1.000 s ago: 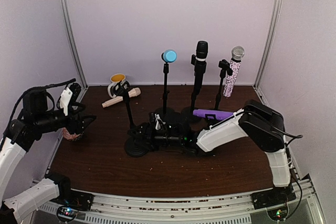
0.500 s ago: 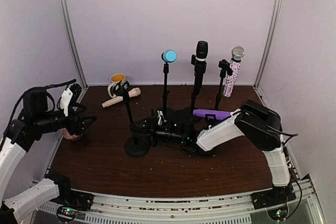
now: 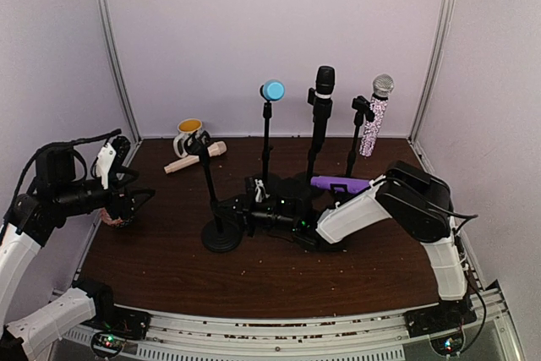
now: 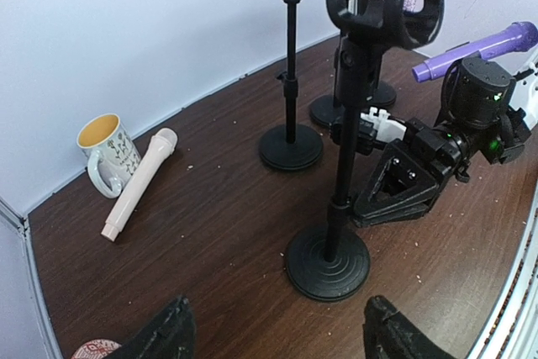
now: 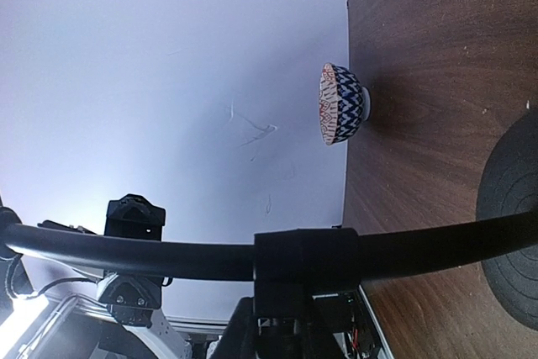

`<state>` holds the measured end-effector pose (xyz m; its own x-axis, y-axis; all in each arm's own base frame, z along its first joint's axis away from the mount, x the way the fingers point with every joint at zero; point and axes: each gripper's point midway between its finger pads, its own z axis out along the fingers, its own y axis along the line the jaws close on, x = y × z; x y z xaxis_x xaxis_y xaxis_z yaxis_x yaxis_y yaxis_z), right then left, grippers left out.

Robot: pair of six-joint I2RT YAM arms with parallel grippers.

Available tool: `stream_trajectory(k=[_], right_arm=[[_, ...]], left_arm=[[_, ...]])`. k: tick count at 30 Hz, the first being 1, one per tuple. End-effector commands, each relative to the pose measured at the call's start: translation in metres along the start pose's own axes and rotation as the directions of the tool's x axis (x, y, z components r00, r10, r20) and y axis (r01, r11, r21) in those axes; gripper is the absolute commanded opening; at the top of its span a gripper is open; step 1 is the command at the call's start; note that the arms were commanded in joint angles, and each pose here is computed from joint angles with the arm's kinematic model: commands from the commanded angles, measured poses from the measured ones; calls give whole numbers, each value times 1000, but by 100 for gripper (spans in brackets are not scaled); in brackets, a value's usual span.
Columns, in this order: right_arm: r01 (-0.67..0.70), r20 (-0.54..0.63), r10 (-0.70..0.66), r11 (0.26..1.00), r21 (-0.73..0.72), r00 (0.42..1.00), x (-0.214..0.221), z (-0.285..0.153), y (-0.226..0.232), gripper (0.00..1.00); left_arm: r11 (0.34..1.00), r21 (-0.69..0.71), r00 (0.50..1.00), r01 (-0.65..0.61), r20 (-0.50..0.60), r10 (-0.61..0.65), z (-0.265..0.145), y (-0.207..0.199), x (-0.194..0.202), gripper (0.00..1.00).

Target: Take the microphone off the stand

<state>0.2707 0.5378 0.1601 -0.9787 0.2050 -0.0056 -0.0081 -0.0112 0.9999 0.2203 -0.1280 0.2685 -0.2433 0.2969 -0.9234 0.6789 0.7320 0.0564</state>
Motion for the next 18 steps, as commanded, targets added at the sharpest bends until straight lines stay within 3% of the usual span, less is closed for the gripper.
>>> stream_trajectory(k=[1, 5, 10, 13, 18], right_arm=[[49, 21, -49, 999, 2, 999, -7, -1, 7, 3], [99, 24, -100, 993, 63, 995, -8, -4, 0, 0], [218, 16, -230, 940, 263, 973, -13, -14, -26, 0], [324, -6, -352, 854, 408, 936, -18, -25, -40, 0], [496, -111, -544, 639, 588, 832, -22, -41, -57, 0]], left_arm=[[1000, 6, 999, -22, 30, 21, -1, 1, -8, 71], [1000, 9, 999, -21, 30, 21, -1, 0, -9, 71], [1000, 12, 999, -22, 32, 22, -1, 0, -10, 71], [1000, 13, 999, -23, 31, 22, 0, 0, -11, 71], [1000, 14, 1000, -19, 26, 18, 2, 1, -10, 71]])
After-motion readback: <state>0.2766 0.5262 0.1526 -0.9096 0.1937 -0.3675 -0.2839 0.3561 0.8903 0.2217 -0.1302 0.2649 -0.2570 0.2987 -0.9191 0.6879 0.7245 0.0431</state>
